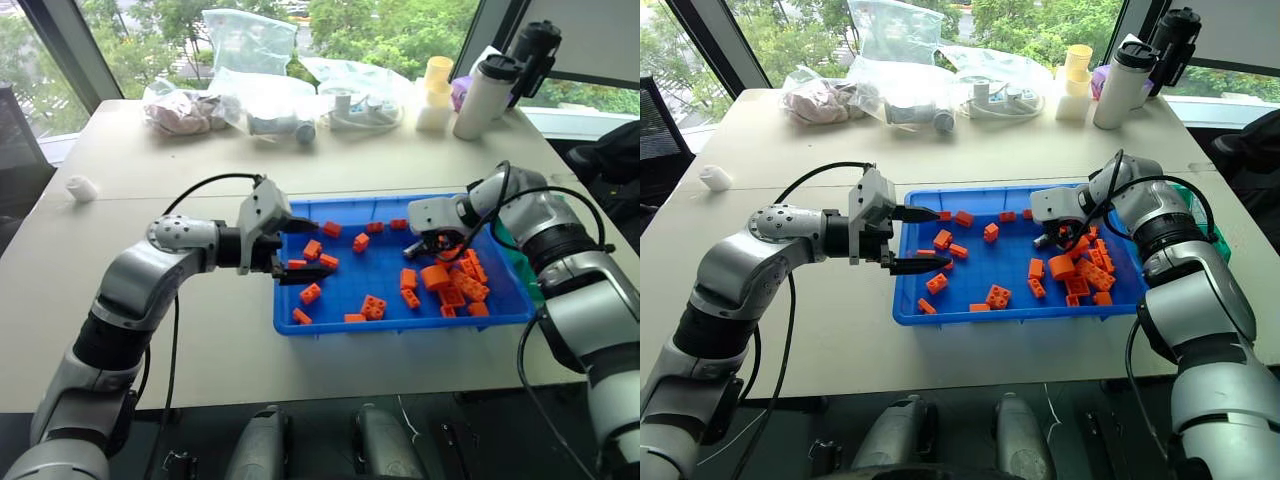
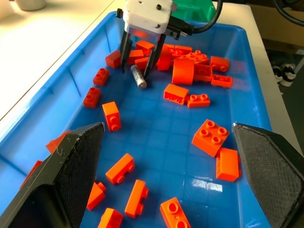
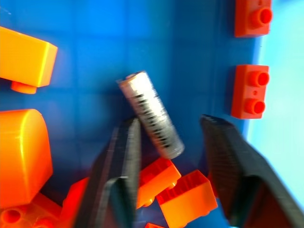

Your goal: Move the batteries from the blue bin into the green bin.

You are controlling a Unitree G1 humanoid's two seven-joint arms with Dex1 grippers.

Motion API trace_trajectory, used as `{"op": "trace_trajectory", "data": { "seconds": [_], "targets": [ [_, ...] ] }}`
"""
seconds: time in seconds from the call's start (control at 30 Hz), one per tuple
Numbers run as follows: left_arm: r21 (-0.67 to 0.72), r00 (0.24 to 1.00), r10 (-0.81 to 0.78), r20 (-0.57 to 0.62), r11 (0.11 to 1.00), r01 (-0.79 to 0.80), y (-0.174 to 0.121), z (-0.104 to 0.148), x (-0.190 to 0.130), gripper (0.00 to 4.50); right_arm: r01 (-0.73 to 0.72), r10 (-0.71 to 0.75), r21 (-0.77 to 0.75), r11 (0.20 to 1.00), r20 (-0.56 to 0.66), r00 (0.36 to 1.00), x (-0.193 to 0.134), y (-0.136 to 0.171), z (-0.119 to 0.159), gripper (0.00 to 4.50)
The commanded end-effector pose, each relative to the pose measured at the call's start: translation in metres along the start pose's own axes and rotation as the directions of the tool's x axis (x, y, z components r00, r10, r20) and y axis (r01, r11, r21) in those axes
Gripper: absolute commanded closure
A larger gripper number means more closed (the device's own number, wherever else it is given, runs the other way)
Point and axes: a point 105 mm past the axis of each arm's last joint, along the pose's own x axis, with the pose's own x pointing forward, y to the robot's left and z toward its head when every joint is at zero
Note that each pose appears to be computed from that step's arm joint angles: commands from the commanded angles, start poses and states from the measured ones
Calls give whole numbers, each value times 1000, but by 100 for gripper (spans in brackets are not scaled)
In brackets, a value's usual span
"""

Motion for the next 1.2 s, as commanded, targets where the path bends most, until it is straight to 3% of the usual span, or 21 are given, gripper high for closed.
{"op": "trace_trajectory", "data": {
  "seconds": [0.03,0.2,0.3,0.43,0.53,0.63,0.77,0.83,1.03,1.2],
  "targets": [
    [36,1000,19,23,999,-20,0,10,-7,0,-43,43,27,999,21,999,7,6,0,447],
    [34,1000,11,15,999,-12,-2,9,-7,0,0,-5,58,998,87,996,-1,-2,7,450],
    [41,1000,15,20,999,-15,1,11,-6,0,107,-124,114,988,147,981,-20,-17,9,450],
    [47,998,29,54,998,-31,6,17,-4,0,283,-384,337,898,288,877,-69,-43,12,450],
    [40,997,28,76,999,-31,6,21,-2,0,354,-522,459,815,314,793,-98,-46,5,450],
    [38,991,19,133,999,-24,6,32,2,0,498,-781,691,524,156,605,-149,-27,-44,450],
    [34,987,-26,157,999,21,1,35,10,0,563,-847,785,259,-96,522,-160,16,-86,450],
    [41,987,-46,153,998,40,1,35,14,0,591,-843,781,201,-170,511,-159,30,-94,450],
    [48,984,-102,147,994,96,-3,32,23,0,619,-800,773,140,-280,530,-158,47,-104,450],
    [41,983,-100,156,995,95,-1,31,24,0,594,-783,796,115,-296,547,-152,50,-110,450]
  ]
}}
